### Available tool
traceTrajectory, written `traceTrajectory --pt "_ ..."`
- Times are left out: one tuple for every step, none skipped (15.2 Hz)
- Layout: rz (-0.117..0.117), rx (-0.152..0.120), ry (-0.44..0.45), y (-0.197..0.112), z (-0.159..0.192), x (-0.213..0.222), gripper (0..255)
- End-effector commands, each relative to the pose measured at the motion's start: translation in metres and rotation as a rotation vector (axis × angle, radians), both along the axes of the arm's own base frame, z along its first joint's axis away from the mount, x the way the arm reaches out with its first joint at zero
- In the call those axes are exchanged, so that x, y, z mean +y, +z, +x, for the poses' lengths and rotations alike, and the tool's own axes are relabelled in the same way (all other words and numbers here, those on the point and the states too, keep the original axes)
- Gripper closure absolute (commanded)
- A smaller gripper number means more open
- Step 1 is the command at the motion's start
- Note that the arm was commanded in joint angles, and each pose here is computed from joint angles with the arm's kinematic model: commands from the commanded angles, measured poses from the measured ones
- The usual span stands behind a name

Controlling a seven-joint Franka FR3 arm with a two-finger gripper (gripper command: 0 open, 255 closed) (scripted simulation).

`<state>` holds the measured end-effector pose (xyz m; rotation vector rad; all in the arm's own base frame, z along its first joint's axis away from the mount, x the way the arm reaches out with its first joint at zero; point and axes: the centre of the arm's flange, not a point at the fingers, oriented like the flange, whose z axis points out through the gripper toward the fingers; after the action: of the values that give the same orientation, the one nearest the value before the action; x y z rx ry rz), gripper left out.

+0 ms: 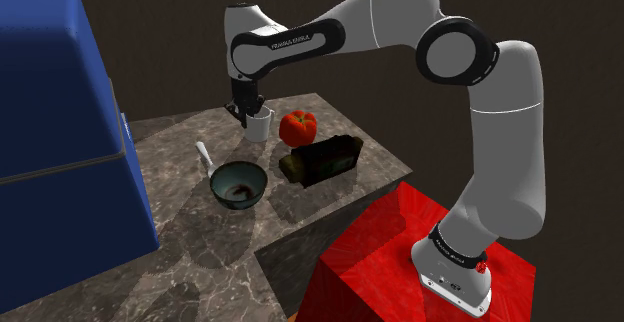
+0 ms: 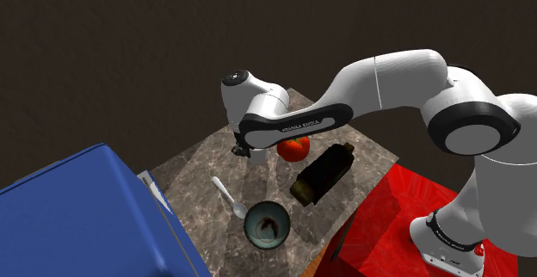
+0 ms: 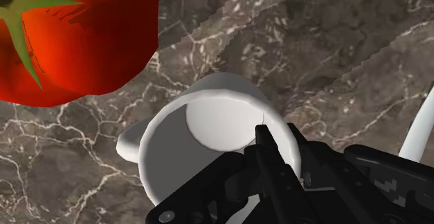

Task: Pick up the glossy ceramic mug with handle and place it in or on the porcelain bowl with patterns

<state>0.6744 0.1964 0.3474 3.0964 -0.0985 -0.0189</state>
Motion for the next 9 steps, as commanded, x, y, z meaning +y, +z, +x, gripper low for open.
traceTrajectory --pt "0.0 0.0 0.0 0.0 0.0 0.0 255" --pt "0.0 0.0 0.0 0.0 0.0 0.0 255" --pt "0.0 0.0 0.0 0.0 0.0 0.0 255" --pt "0.0 0.0 0.0 0.0 0.0 0.0 255" --pt "0.0 0.0 0.0 0.0 0.0 0.0 255" --pt "0.0 0.0 0.0 0.005 0.0 0.0 255" --pt "0.0 0.0 0.0 0.01 0.0 0.0 255" --pt "0.0 0.0 0.0 0.016 0.0 0.0 255" --pt "0.0 0.0 0.0 0.021 0.0 0.0 255"
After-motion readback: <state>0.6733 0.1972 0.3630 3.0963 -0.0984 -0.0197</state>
